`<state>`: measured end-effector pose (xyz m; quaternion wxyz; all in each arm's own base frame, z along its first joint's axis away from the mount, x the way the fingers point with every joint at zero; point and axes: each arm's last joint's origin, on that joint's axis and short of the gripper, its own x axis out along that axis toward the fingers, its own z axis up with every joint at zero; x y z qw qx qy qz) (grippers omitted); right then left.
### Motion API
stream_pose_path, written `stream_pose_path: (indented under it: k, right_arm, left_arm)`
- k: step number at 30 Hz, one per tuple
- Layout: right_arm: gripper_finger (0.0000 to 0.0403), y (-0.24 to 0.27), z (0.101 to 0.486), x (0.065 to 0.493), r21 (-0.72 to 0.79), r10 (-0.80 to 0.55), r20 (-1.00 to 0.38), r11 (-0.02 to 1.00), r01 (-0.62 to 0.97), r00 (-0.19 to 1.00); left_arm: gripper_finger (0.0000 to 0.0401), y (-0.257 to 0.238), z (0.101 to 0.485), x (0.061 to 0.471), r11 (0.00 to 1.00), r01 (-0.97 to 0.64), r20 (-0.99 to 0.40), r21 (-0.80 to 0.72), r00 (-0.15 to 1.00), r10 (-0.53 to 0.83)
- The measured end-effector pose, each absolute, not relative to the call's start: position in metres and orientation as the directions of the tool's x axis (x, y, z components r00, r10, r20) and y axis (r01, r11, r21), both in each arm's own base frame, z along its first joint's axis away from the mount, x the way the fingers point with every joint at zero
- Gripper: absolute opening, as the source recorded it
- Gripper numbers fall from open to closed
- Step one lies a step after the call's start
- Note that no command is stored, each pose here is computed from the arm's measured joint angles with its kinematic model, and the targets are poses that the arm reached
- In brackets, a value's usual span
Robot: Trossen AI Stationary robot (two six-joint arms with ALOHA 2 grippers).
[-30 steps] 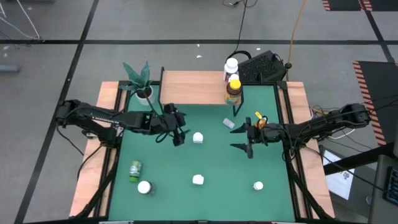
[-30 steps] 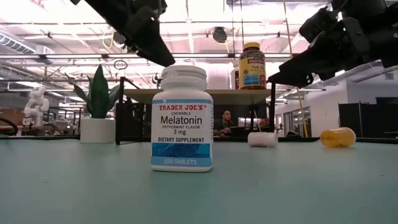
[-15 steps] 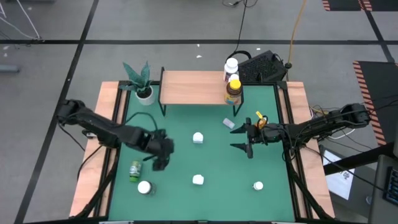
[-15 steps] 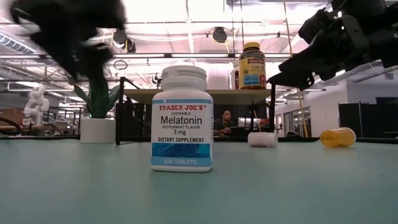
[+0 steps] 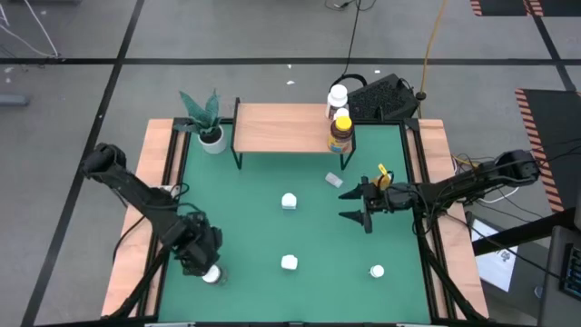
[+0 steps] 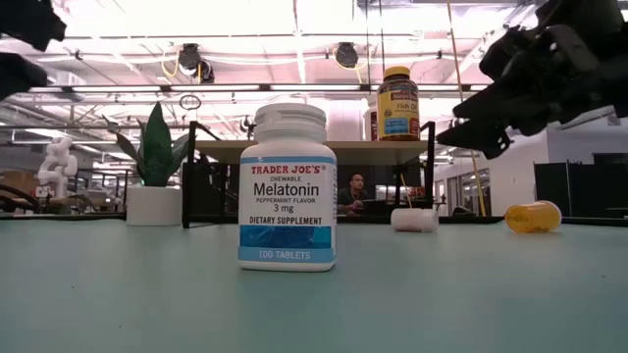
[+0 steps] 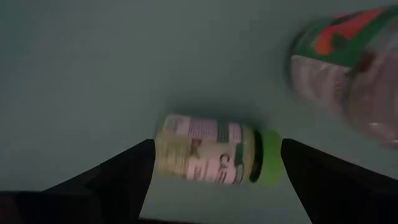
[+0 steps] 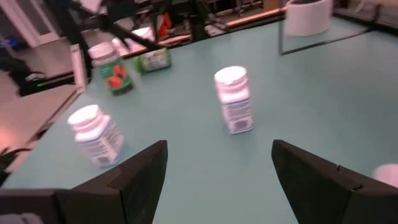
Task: Pick and place medicine bottles onto shelf by color
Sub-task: Put the green white medicine bottle on the shelf
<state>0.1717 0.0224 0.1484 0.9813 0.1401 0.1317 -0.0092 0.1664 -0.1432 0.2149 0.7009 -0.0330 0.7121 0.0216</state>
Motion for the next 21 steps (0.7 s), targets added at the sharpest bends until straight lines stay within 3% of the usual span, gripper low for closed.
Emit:
stream_pose_path:
  k: [6, 11, 18, 21]
  right_arm:
    - [0.0281, 0.036, 0.143, 0.166, 0.306, 0.066, -0.278, 0.952, 0.023, 0.958]
    - [0.0281, 0.046, 0.140, 0.161, 0.293, 0.035, -0.279, 0.955, 0.051, 0.960]
    - [0.0281, 0.055, 0.142, 0.157, 0.293, 0.021, -0.261, 0.954, 0.058, 0.965]
    - [0.0281, 0.057, 0.143, 0.157, 0.297, 0.024, -0.244, 0.953, 0.051, 0.969]
  left_arm:
    - [0.0351, -0.160, 0.212, 0.150, 0.979, -0.201, -1.000, -0.012, -0.010, -0.014]
    - [0.0351, -0.176, 0.212, 0.136, 0.980, -0.197, -0.998, -0.014, 0.062, -0.002]
    - [0.0351, -0.205, 0.217, 0.140, 0.994, -0.043, -0.908, -0.100, 0.411, -0.074]
    - [0.0351, -0.211, 0.220, 0.141, 0.996, 0.007, -0.860, -0.087, 0.504, -0.079]
